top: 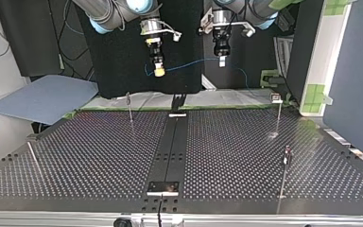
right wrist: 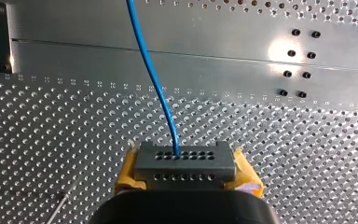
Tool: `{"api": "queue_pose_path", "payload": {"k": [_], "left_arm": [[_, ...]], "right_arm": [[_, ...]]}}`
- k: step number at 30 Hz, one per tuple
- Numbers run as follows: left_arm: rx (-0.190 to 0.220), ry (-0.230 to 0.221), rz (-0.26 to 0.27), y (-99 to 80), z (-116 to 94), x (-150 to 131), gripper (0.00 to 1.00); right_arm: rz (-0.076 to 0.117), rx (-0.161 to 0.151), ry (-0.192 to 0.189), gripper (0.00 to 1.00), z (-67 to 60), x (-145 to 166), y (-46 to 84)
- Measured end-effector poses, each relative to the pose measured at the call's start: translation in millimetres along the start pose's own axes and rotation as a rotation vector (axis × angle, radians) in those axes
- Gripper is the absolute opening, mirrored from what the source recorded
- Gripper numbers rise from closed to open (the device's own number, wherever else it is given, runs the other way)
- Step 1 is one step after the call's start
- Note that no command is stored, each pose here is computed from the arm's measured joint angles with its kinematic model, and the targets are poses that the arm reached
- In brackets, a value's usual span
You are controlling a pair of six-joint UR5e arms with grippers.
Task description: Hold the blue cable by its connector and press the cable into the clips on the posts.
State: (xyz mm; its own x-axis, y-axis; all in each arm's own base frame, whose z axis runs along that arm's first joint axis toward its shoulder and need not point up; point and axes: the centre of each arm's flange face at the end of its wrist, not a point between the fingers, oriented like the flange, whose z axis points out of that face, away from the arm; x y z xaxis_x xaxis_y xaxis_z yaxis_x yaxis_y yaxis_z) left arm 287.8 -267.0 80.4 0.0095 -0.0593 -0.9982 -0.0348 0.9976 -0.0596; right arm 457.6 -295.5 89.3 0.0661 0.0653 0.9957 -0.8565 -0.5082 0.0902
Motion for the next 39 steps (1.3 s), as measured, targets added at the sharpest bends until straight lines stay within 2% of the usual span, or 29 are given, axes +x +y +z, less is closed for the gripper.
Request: {"api": "queue_pose_path", "payload": {"k": [3, 6, 10, 13, 18, 39], "left_arm": [[0.002, 0.013, 0.013, 1.9, -3, 3, 0.00], [0.003, 0.043, 0.036, 5.8, -8, 13, 0.00], [0.002, 0.070, 0.056, 9.0, -13, 23, 0.00], [0.002, 0.075, 0.059, 9.5, -13, 25, 0.00], [0.002, 0.077, 0.060, 9.7, -13, 25, 0.00], [0.002, 0.077, 0.061, 9.7, -14, 26, 0.00]], "right_arm": [[-0.001, 0.000, -0.002, 0.00, -0.3, -1, -0.7], [-0.005, 0.011, -0.018, 0.00, -2.3, -6, -7.3], [-0.022, 0.041, -0.074, 0.00, -13.4, -23, -20.6], [-0.034, 0.052, -0.114, 0.00, -19.6, -37, -23.8], [-0.046, 0.058, -0.153, 0.00, -25.2, -54, -24.9], [-0.049, 0.059, -0.163, 0.00, -26.6, -59, -25.1]]}}
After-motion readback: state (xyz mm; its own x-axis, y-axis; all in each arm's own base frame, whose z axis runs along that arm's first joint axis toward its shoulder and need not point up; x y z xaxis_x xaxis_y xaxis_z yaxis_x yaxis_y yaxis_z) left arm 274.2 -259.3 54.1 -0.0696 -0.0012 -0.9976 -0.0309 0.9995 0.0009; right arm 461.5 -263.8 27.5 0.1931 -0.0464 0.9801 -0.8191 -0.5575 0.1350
